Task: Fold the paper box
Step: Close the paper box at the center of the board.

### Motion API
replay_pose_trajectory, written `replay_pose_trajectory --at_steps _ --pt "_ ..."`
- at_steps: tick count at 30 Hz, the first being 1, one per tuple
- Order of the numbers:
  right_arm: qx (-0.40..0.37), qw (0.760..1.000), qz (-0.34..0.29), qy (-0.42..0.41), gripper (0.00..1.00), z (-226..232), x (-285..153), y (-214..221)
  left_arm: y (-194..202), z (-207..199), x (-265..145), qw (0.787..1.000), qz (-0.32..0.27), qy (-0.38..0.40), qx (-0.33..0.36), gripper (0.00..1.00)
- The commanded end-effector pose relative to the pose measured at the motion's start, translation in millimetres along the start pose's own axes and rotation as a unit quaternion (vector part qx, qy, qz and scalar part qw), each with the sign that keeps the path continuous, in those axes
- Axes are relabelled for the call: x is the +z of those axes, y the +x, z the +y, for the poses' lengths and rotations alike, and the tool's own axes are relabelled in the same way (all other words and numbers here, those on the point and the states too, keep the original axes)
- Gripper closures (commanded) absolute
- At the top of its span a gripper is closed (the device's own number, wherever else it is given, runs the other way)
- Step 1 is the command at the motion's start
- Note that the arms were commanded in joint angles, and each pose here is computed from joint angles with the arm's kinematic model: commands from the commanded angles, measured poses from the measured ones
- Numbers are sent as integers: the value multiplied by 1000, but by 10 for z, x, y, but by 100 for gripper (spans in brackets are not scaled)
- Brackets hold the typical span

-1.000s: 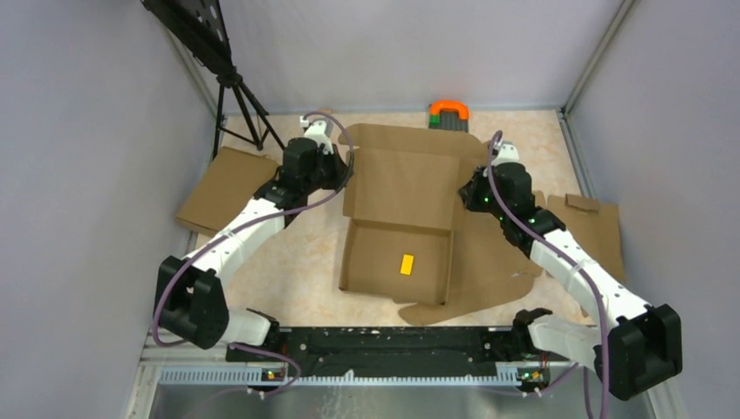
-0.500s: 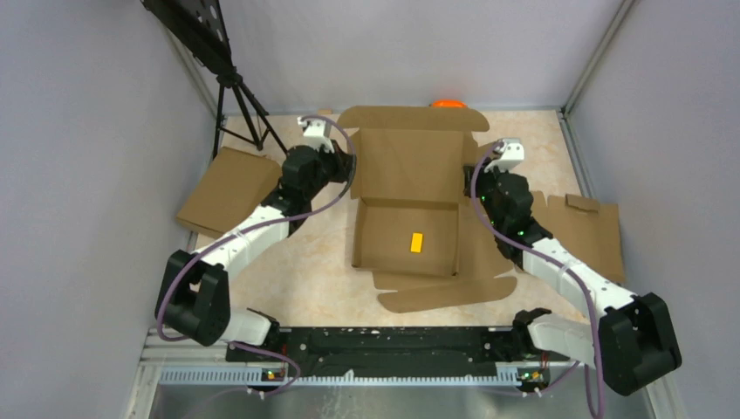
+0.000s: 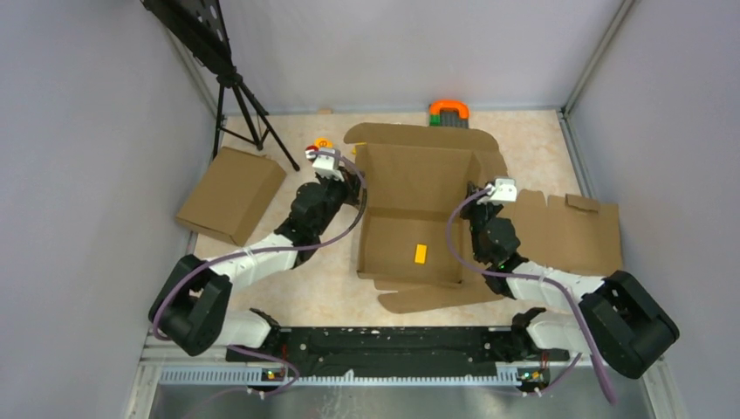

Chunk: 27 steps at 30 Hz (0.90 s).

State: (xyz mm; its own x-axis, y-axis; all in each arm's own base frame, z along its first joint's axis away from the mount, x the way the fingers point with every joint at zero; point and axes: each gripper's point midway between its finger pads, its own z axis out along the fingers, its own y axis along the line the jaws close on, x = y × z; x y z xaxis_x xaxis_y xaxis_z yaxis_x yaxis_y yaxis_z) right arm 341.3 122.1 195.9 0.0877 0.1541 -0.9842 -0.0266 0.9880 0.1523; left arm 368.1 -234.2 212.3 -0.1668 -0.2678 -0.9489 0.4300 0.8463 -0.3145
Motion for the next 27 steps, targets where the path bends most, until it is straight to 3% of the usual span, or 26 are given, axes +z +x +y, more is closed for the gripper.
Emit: replay_pose_trajectory --at_steps 1,17,22,27 --pt "54 995 -85 3 100 87 -70 -374 -217 -292 -116 998 -51 34 -20 100" --pt "71 996 -62 -5 100 13 -386 -64 170 -415 -510 997 -74 1 -38 100" --pt "69 996 -56 -32 81 94 -418 -76 232 -452 -552 997 -76 -7 -25 100" --pt "73 996 -35 -42 72 97 -485 -115 277 -392 -627 997 -82 -13 -7 100"
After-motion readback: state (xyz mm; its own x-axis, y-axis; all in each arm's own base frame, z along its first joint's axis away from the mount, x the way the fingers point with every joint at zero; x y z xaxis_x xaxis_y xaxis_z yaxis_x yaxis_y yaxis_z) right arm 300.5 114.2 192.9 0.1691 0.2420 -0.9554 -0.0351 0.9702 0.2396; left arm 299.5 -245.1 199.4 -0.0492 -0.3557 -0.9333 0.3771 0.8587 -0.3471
